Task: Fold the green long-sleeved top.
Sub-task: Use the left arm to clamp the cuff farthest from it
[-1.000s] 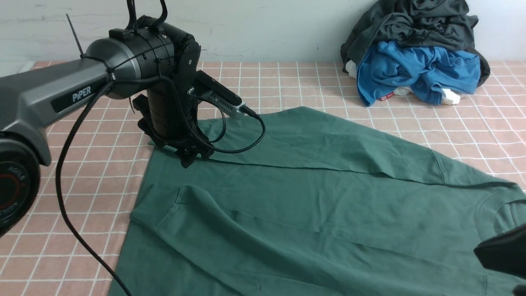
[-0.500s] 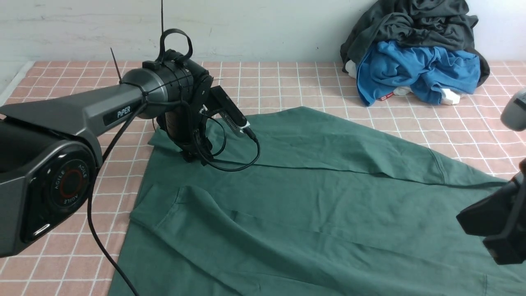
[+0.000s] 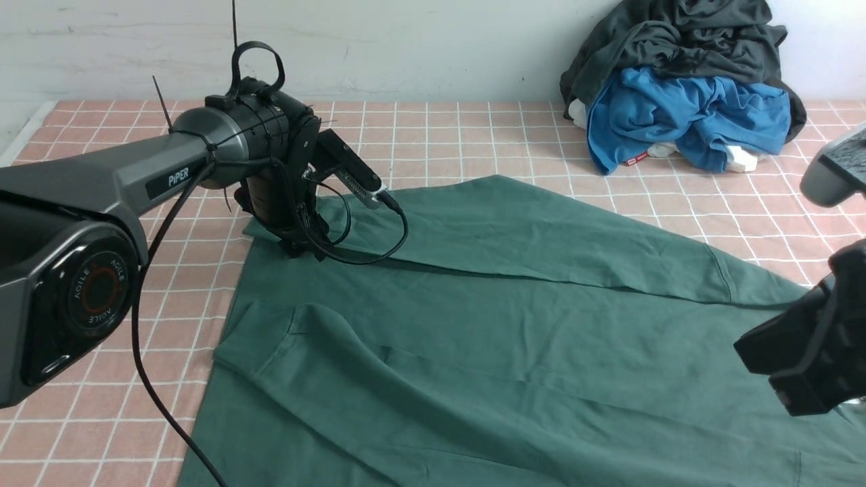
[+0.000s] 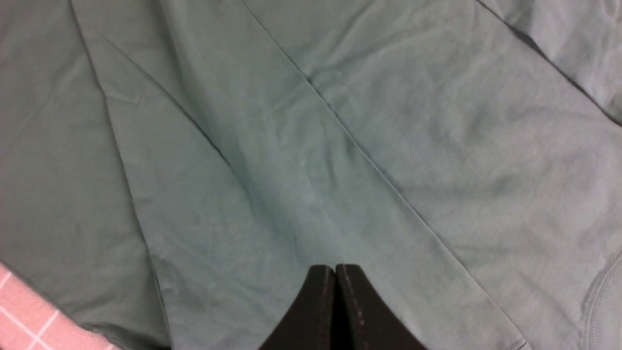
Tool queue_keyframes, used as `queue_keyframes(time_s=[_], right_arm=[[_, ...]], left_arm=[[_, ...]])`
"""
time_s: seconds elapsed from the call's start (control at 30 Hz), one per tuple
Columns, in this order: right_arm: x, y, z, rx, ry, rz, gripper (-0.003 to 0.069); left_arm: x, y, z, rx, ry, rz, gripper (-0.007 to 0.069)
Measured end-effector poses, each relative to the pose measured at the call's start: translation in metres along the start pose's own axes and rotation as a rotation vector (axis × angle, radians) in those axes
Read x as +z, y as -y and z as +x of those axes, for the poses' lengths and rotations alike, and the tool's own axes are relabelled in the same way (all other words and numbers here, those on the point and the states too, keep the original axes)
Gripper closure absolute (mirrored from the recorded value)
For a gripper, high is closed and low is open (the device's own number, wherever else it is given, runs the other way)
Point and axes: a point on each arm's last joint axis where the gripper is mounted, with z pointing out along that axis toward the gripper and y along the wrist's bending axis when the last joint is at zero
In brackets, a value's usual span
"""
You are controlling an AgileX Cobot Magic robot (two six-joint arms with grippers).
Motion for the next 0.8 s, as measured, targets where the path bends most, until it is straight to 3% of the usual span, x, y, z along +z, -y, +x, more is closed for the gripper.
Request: queue_keyframes(time_s=[0.13,0.2,0.27,0.4,0.6,0.8], right_arm=[[0.002,0.001,-0.001,0.001,0.000,0.001,0.0673],[0.002,0.001,-0.002,0.001,0.006,0.002,0.0673],[0.002,0.001,-0.002,0.001,0.007,0.003,0.0673],[0.002,0.001,-0.002,0.001,0.012,0.004,0.0673],[0.002,0.001,-0.002,-0.004,0.014,0.005,0.0673],[0.002,0.001,-0.002,-0.020,0.014,0.006,0.0673]], left_arm=[[0.002,-0.003,0.003,-0.042,0.004,0.029,0.0295],[0.004,-0.006,0.005,-0.063,0.003,0.042,0.0396],[0.004,-0.007,0.006,-0.069,0.004,0.044,0.0435],[0.007,-0.010,0.009,-0.078,-0.001,0.046,0.0581],[-0.003,-0.008,0.014,-0.077,-0.069,0.074,0.0599],[-0.050,-0.003,0.017,-0.097,-0.142,0.143,0.0599]])
